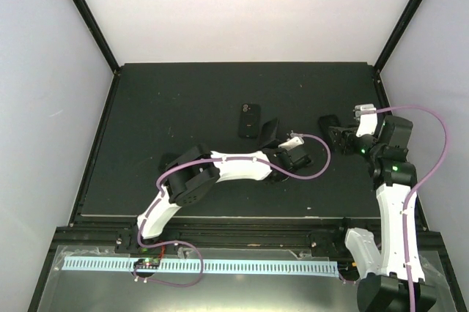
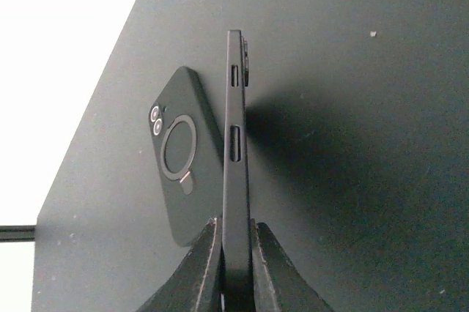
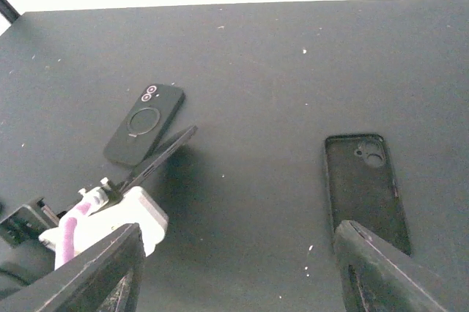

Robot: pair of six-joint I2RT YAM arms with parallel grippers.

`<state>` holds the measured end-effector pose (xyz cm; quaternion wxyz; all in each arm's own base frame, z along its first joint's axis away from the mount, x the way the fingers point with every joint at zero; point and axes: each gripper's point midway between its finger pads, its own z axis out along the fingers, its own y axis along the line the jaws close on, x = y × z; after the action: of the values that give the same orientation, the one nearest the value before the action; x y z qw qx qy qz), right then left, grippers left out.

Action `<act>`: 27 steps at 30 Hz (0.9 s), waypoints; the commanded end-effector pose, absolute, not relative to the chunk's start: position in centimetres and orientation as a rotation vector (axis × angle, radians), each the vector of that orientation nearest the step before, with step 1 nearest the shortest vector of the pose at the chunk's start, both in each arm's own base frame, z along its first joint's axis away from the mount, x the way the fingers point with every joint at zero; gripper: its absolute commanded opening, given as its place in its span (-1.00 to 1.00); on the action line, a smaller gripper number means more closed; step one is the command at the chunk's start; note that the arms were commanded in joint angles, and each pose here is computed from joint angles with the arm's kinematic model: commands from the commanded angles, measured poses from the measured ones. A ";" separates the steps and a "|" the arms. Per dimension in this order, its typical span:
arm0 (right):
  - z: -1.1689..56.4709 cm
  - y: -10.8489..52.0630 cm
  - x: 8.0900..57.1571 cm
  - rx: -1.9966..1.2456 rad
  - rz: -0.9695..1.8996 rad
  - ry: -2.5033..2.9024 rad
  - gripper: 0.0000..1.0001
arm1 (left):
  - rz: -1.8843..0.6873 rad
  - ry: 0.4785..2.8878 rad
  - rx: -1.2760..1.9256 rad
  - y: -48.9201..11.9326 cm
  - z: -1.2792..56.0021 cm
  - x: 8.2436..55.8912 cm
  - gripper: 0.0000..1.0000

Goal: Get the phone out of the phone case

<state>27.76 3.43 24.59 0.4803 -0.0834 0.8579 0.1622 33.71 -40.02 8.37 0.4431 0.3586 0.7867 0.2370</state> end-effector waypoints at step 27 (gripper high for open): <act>26.0 0.1 27.8 -0.122 0.128 1.991 0.40 | -0.030 2.296 0.584 -36.5 13.1 35.2 0.98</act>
<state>27.63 0.43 25.72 0.5340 -0.0422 0.8414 0.0709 33.17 -37.26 11.31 0.3848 0.2926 0.8735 0.0572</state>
